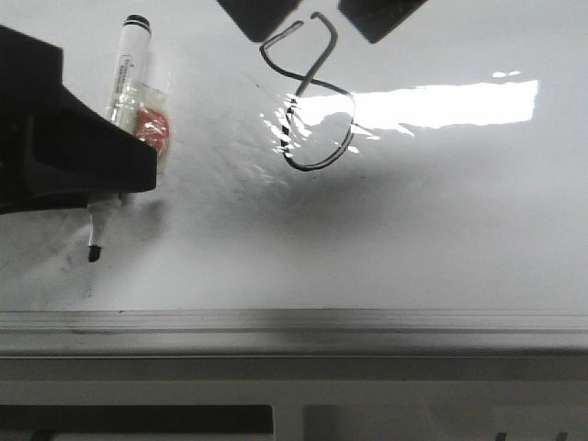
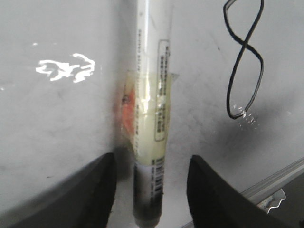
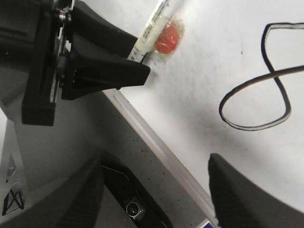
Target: Write number 8 on whiteboard
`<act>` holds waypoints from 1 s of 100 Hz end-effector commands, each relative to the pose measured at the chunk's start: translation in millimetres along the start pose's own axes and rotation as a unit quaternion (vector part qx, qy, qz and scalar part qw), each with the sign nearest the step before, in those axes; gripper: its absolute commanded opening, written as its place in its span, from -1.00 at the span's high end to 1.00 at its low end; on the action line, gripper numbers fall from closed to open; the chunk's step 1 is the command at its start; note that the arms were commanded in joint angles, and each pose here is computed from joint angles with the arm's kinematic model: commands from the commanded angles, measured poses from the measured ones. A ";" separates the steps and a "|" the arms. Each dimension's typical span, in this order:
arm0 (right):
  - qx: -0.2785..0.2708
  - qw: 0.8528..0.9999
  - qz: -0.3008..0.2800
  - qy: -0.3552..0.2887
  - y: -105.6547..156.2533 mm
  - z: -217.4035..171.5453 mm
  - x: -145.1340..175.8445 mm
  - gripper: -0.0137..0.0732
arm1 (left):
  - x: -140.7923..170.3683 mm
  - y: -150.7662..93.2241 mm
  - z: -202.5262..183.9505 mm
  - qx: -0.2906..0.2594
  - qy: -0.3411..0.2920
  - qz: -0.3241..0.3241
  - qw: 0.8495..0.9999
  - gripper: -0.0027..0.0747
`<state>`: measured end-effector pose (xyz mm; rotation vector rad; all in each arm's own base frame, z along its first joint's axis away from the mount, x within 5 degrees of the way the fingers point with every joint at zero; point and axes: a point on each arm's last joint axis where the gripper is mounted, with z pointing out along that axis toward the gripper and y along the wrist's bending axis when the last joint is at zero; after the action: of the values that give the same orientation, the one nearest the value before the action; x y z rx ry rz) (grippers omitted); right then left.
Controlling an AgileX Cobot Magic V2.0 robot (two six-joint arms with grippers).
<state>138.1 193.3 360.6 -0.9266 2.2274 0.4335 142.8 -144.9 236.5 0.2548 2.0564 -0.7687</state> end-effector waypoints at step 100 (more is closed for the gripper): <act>-0.014 0.921 -0.076 -0.381 -32.8 -89.8 149.0 0.83 | 4.1 14.7 -126.7 0.121 -0.275 0.109 0.947 0.98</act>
<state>52.2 60.0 318.1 -0.7928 1.5667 0.5916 65.0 -63.2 269.6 0.3849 1.4761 -0.8335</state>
